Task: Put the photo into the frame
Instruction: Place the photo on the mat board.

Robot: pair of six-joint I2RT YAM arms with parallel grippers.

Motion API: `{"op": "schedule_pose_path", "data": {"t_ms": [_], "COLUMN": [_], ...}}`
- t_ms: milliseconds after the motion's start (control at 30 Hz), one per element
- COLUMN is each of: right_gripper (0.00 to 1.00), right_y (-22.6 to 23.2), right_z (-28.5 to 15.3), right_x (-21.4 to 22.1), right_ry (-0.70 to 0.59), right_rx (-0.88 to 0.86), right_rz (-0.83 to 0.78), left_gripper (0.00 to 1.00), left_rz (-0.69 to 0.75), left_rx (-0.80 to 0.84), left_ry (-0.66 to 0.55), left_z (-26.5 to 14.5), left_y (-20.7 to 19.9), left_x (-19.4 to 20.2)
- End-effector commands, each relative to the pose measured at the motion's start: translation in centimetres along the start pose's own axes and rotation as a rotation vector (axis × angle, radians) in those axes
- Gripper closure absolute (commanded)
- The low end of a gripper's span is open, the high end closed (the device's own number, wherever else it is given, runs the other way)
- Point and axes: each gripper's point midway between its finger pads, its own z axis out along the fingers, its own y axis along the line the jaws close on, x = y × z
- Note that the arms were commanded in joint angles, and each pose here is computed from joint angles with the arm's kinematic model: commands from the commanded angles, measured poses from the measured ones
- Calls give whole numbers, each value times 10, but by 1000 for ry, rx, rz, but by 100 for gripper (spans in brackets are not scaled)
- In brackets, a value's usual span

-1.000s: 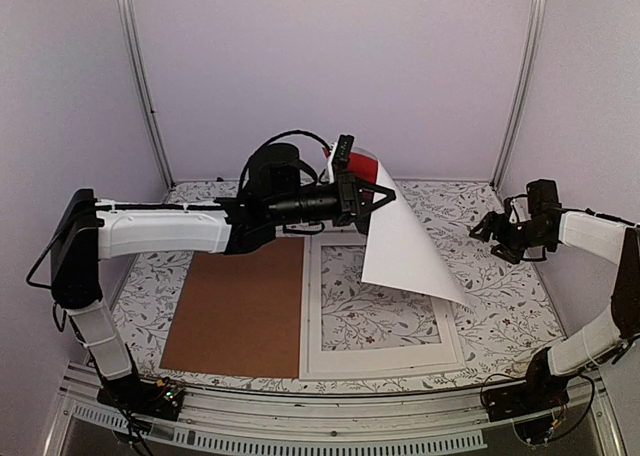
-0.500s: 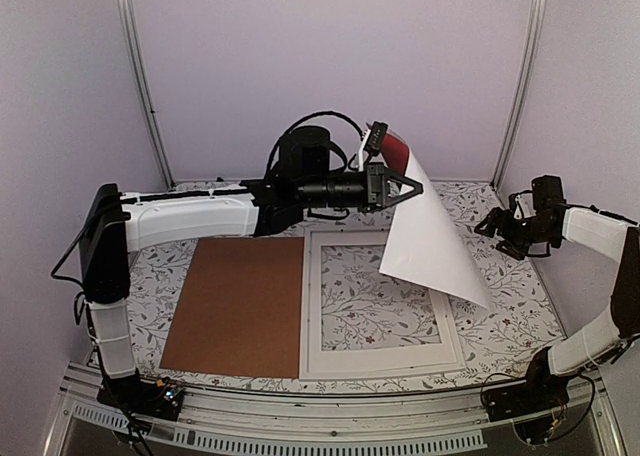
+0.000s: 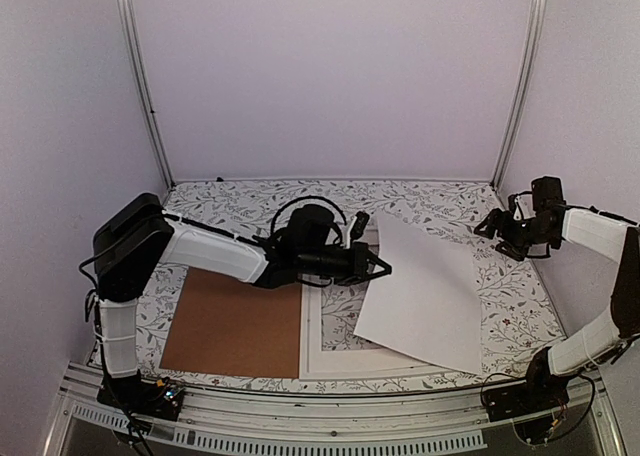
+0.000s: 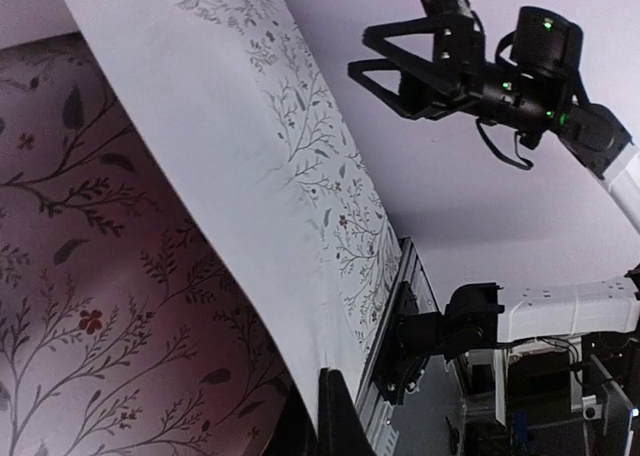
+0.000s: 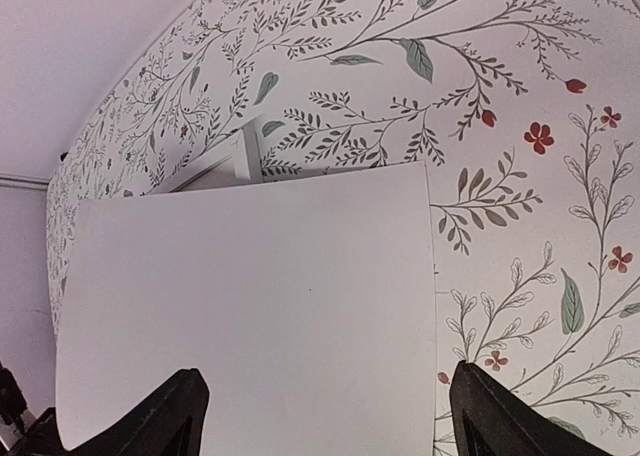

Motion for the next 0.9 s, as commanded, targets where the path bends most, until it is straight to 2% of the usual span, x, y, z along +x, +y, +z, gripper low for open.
{"op": "schedule_pose_path", "data": {"t_ms": [0, 233, 867], "right_gripper": [13, 13, 13], "right_y": [-1, -3, -5], "right_z": [0, 4, 11], "right_x": [1, 6, 12], "right_ry": [-7, 3, 20], "right_rx": [-10, -16, -33], "right_rz": [-14, -11, -4], "left_gripper": [100, 100, 100], "left_rz": [-69, -115, -129], "left_rx": [-54, -157, -322], "left_ry": [-54, -85, -206], "left_z": [-12, -38, -86], "left_y": [23, 58, 87], "left_x": [8, 24, 23]}}
